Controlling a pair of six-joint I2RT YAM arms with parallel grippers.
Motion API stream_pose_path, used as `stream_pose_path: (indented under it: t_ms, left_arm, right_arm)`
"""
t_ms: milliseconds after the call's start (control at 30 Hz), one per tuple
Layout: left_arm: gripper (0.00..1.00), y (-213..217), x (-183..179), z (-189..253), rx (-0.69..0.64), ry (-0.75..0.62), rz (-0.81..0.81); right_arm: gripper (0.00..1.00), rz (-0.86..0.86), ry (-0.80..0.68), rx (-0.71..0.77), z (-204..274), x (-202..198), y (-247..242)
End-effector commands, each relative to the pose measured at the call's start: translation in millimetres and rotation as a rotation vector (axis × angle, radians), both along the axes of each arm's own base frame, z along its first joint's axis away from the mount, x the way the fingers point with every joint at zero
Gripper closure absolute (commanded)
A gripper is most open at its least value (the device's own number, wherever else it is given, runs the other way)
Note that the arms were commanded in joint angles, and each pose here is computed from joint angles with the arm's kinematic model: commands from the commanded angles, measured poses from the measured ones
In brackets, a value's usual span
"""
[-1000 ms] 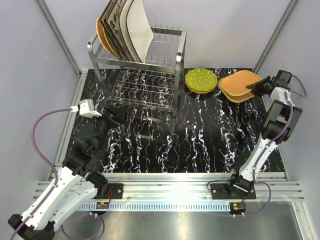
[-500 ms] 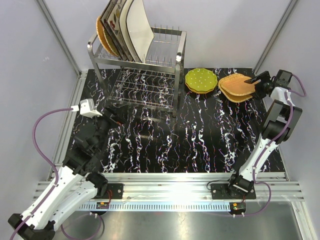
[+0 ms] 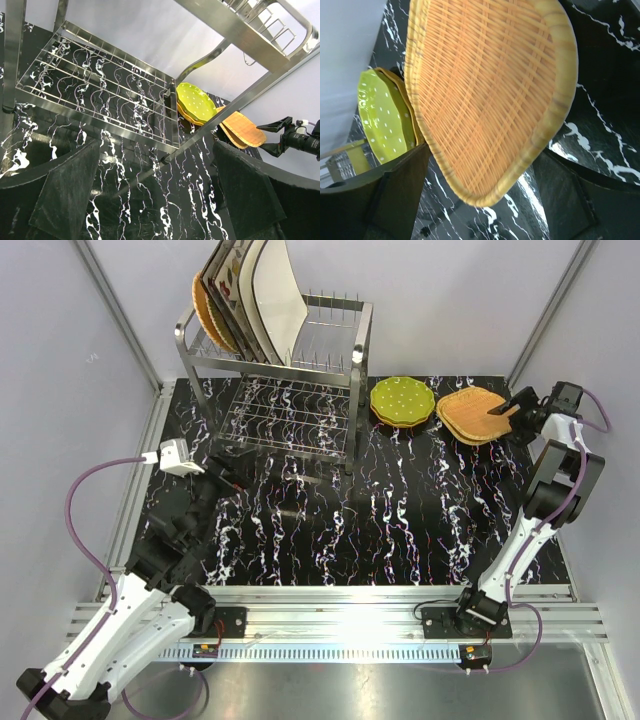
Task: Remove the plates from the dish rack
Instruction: Place the plate on the table
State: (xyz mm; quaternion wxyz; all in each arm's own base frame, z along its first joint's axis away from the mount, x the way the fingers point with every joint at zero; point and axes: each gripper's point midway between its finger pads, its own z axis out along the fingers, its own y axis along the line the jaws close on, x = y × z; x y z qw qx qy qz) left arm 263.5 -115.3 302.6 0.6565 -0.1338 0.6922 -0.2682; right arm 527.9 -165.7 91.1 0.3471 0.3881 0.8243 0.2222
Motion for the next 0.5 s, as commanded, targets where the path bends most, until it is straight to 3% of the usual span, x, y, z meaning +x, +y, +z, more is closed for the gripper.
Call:
stream_pose_path:
  t_ms: [0,467]
  left_arm:
    - [0.01,2.4,-1.4,11.1,-0.027,-0.052,0.004]
    - [0.01,7.4,-7.7,4.7,-0.026,-0.048,0.010]
  right_arm:
    - [0.10,0.002,-0.085,-0.117,50.9,-1.6,-14.2]
    - [0.11,0.005,-0.034,-0.172,43.3,-17.0,-17.1]
